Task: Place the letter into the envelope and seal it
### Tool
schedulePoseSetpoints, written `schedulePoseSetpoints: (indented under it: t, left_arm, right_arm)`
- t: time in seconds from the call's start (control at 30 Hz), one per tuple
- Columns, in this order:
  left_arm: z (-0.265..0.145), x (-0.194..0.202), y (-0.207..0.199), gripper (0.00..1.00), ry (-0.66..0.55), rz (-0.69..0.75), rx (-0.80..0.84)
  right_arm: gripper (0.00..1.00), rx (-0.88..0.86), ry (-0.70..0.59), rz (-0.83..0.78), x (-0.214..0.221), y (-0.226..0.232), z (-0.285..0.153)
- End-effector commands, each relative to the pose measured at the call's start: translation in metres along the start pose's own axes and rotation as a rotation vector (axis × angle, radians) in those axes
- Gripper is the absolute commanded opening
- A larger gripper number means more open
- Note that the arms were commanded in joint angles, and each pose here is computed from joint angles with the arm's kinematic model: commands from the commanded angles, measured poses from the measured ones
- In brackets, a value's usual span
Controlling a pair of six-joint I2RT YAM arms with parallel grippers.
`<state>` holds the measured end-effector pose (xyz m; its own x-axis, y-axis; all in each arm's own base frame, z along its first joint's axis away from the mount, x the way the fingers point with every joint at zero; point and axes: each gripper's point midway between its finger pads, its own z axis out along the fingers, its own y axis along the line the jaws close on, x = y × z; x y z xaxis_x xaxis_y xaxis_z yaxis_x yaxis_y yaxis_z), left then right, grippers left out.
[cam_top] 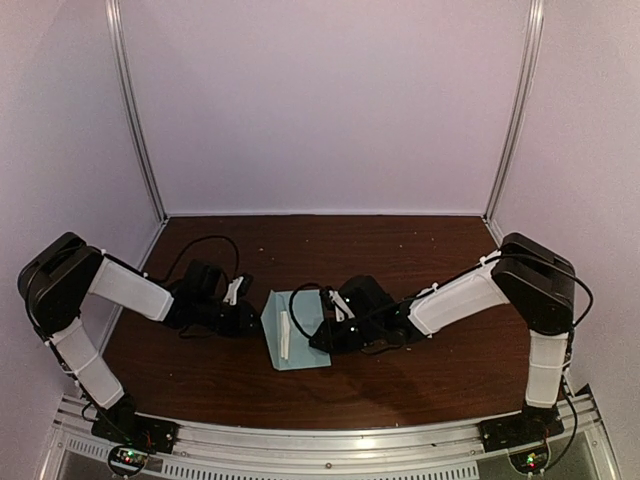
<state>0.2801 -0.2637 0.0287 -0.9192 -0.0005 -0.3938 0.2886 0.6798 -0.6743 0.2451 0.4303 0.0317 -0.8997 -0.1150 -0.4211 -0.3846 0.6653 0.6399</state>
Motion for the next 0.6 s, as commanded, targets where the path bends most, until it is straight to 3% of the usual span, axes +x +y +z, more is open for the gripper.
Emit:
schedulePoseSetpoints:
  t: [0.0,0.57]
  left_arm:
    - [0.002,-0.016,-0.016,0.13,-0.039,0.037,0.036]
    - [0.037,-0.021,-0.049,0.10,-0.022,0.080,0.096]
  right_arm:
    - [0.17,0.047,0.032,0.058,0.021,-0.023,0.010]
    - [0.19,-0.089,-0.056,0.029,-0.005,0.025,-0.018]
